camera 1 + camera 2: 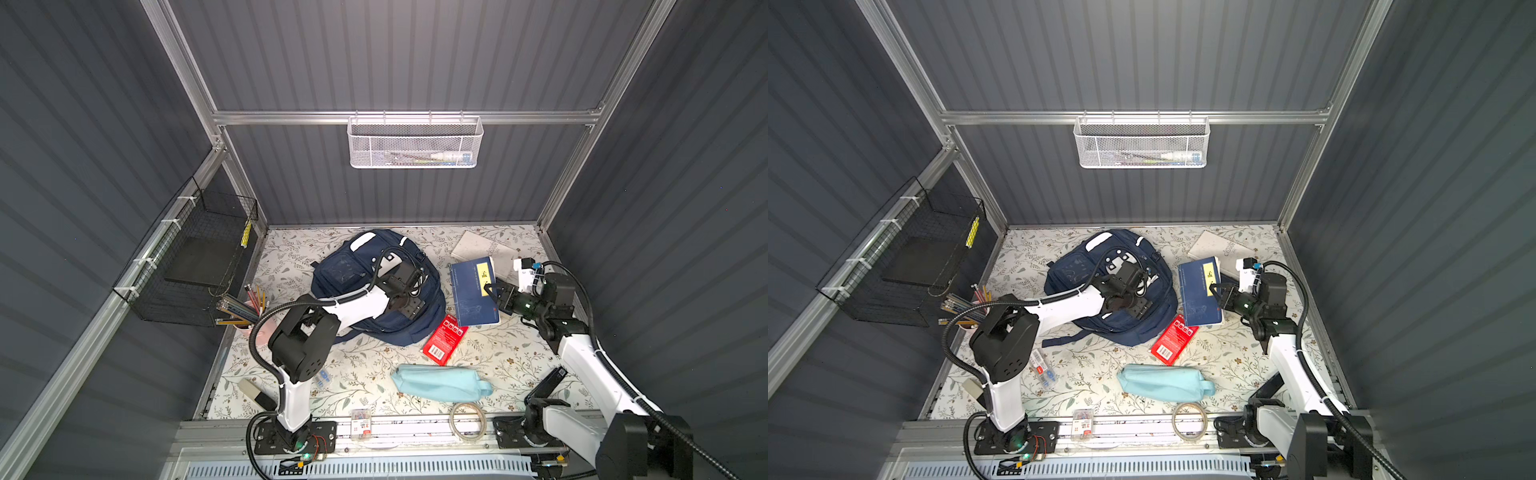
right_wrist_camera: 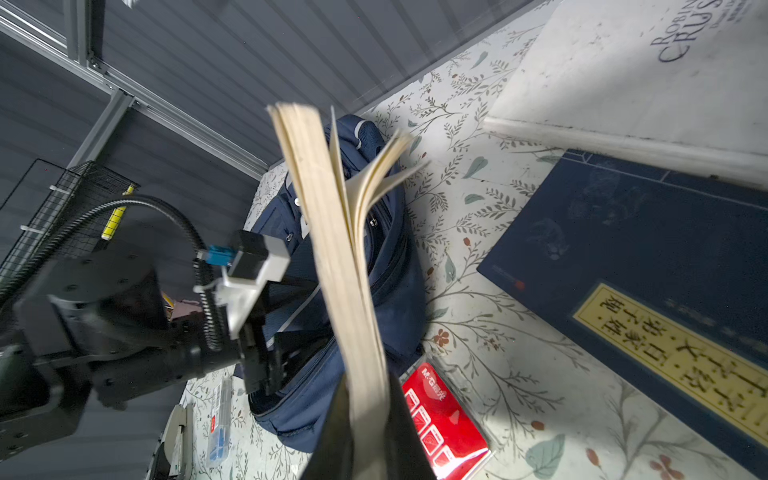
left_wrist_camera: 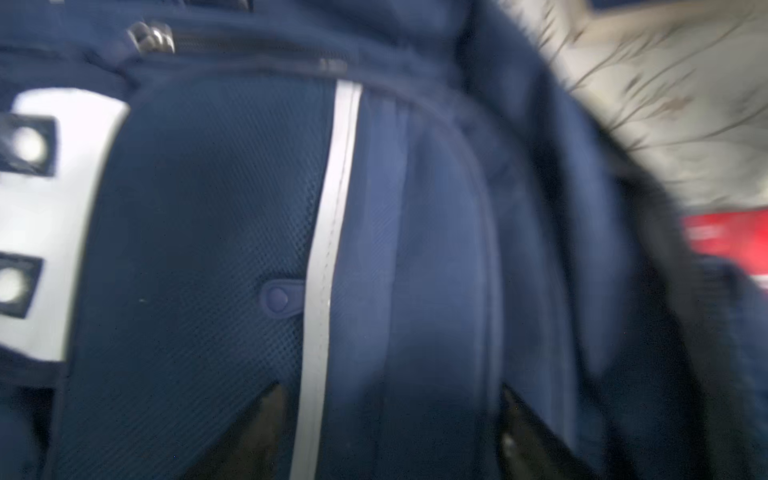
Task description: Pack the student bag
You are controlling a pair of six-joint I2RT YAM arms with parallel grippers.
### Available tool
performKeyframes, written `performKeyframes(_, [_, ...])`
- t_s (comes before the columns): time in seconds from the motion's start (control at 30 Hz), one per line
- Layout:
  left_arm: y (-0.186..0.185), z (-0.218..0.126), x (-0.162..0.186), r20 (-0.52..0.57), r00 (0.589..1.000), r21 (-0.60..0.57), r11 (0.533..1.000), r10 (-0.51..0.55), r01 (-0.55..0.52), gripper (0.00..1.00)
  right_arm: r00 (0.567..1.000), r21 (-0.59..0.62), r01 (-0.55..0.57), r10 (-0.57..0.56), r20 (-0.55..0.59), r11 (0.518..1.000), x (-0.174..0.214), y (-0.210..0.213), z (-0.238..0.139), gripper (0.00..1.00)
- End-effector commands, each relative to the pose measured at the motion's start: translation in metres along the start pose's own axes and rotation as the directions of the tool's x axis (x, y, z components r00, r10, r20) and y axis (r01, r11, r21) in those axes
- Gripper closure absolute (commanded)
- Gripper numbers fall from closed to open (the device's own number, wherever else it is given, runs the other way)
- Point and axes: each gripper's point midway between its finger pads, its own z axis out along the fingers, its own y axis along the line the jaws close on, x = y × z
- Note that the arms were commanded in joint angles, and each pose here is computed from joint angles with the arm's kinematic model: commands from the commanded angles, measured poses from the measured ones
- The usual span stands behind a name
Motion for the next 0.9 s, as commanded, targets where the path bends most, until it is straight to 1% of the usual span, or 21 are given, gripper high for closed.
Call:
performKeyframes(0.0, [0.002,0.002,-0.007,0.013,1.000,-0.003,1.000,-0.009,0.009,0.31,1.000,-0.057,0.020,-0.019,0.018,0.998,-0.004,0.011,0.000,1.00])
performKeyframes(0.03, [-0.002,0.005,-0.008,0.009,1.000,0.016,1.000,-0.007,0.007,0.32,1.000,-0.060,0.020,-0.019,0.015,0.998,-0.003,0.011,0.000,1.00])
performKeyframes(0.07, [-0.006,0.009,-0.006,-0.005,1.000,0.035,0.999,-0.006,0.006,0.49,1.000,-0.062,0.021,-0.020,0.015,0.998,-0.003,0.012,0.000,1.00])
performKeyframes(0.1, [-0.008,0.011,-0.006,-0.016,1.000,0.049,0.999,-0.007,0.008,0.69,1.000,-0.065,0.018,-0.018,0.013,0.998,-0.002,0.012,0.001,1.00])
performKeyframes(0.13, [-0.009,0.010,-0.007,-0.020,1.000,0.053,0.998,-0.018,0.019,0.94,1.000,-0.065,0.018,-0.018,0.013,0.998,-0.001,0.013,0.001,1.00])
performKeyframes(0.17, [-0.008,0.005,-0.012,-0.008,0.999,0.055,0.998,-0.037,0.037,1.00,1.000,-0.058,0.013,-0.013,0.013,0.998,0.000,0.014,0.002,1.00])
performKeyframes(0.23, [0.001,-0.017,-0.027,0.036,0.996,0.051,0.995,-0.084,0.082,1.00,1.000,-0.030,-0.020,0.020,0.008,0.999,0.005,0.013,0.006,1.00])
performKeyframes(0.27, [0.010,-0.041,-0.051,0.099,0.988,0.055,0.992,-0.122,0.117,1.00,0.999,-0.032,-0.050,0.050,0.003,0.998,0.008,0.016,0.008,1.00])
performKeyframes(0.33, [0.028,-0.074,-0.074,0.184,0.961,0.082,0.978,-0.206,0.194,1.00,0.991,-0.053,-0.131,0.131,0.007,0.990,0.012,0.021,0.014,1.00])
performKeyframes(0.4, [0.045,-0.100,-0.087,0.223,0.935,0.127,0.960,-0.274,0.251,1.00,0.976,-0.076,-0.213,0.215,0.019,0.974,0.015,0.026,0.019,1.00])
performKeyframes(0.47, [0.059,-0.119,-0.094,0.251,0.913,0.142,0.945,-0.321,0.294,1.00,0.957,-0.091,-0.283,0.287,0.033,0.955,0.017,0.035,0.027,1.00])
performKeyframes(0.57, [0.067,-0.136,-0.107,0.285,0.894,0.170,0.936,-0.347,0.309,1.00,0.934,-0.107,-0.339,0.348,0.086,0.935,0.018,0.047,0.039,1.00])
performKeyframes(0.63, [0.071,-0.144,-0.113,0.291,0.895,0.158,0.939,-0.339,0.304,1.00,0.910,-0.091,-0.375,0.385,0.151,0.922,0.016,0.049,0.046,1.00])
performKeyframes(0.67, [0.075,-0.146,-0.114,0.296,0.894,0.144,0.941,-0.336,0.307,1.00,0.907,-0.086,-0.380,0.389,0.160,0.921,0.018,0.051,0.055,1.00])
performKeyframes(0.73, [0.079,-0.151,-0.118,0.309,0.883,0.160,0.934,-0.354,0.319,1.00,0.911,-0.100,-0.369,0.381,0.159,0.924,0.018,0.064,0.067,1.00])
performKeyframes(0.8, [0.073,-0.156,-0.122,0.321,0.873,0.214,0.926,-0.368,0.312,1.00,0.911,-0.077,-0.377,0.385,0.147,0.923,0.017,0.069,0.084,1.00])
performKeyframes(0.87, [0.068,-0.160,-0.125,0.327,0.865,0.249,0.917,-0.382,0.311,1.00,0.905,-0.060,-0.400,0.405,0.131,0.914,0.018,0.071,0.109,1.00])
